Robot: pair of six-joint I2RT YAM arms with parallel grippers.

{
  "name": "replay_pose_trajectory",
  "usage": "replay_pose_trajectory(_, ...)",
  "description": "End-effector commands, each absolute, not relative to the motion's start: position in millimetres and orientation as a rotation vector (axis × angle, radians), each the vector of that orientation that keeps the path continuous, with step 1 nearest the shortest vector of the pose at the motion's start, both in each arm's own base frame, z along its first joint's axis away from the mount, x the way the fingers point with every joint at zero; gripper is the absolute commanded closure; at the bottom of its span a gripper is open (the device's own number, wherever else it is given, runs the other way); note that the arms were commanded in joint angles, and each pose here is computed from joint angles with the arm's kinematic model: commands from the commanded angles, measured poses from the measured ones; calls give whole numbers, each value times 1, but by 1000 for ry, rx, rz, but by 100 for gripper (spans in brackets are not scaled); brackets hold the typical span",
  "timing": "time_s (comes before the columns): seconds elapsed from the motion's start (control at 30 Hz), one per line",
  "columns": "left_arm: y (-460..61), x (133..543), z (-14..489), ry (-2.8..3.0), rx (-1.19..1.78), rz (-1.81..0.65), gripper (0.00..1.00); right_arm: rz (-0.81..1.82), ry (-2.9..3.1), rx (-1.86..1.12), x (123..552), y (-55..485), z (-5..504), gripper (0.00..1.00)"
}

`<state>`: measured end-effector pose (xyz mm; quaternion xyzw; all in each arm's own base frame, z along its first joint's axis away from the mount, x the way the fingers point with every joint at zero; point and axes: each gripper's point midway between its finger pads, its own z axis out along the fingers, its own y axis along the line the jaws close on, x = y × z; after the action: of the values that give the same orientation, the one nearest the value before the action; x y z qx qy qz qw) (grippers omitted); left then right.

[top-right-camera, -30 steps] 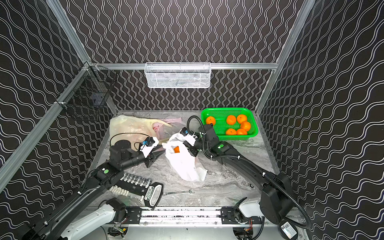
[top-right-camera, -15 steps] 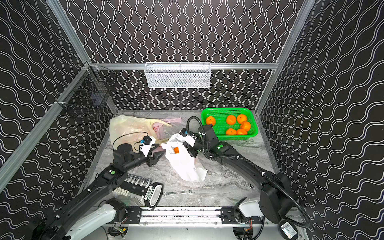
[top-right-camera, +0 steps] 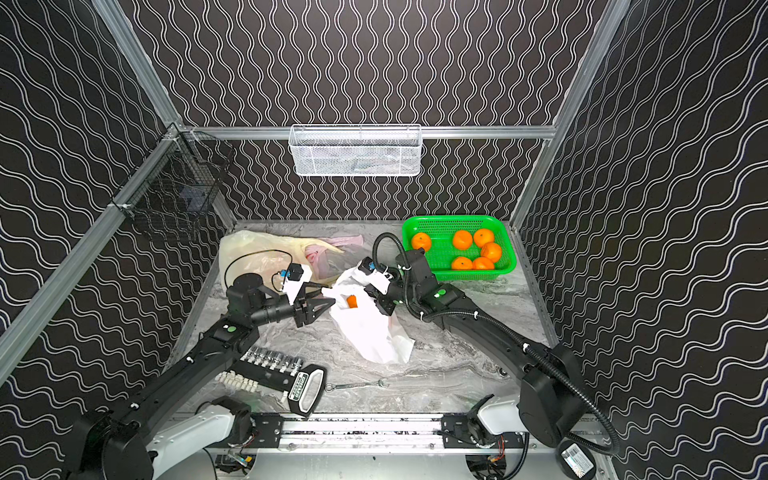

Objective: Place the oranges into plastic bags & tie knots
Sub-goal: Tie the plastic bag at the center of the board.

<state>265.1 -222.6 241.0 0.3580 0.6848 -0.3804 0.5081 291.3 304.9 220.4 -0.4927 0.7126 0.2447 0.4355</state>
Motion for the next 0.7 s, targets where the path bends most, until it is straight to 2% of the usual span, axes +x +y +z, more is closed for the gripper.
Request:
replay_pose_trajectory(0.0, -227, 260, 250, 1608, 904, -952, 51, 613, 1753, -1247, 288, 307, 222, 100)
replay_pose_trajectory(0.17, -225, 259, 248, 1612, 901, -940, 60, 622, 1747, -1240, 289, 308, 224, 100)
replay_pose_trajectory(0.23, -224, 259, 248, 1616, 898, -931, 72, 625, 1745, -1243, 289, 310, 225, 100)
replay_pose_trajectory(0.33, -224, 259, 246, 1633, 907, -925, 83, 614, 1747, -1236, 290, 308, 225, 100)
replay_pose_trajectory(0.43, -219, 262, 241, 1664, 889, -884, 100, 594, 1744, -1216, 293, 306, 228, 100)
replay_pose_trajectory(0.67, -212, 262, 240, 1692, 867, -829, 100, 492, 1731, -1060, 312, 294, 250, 100)
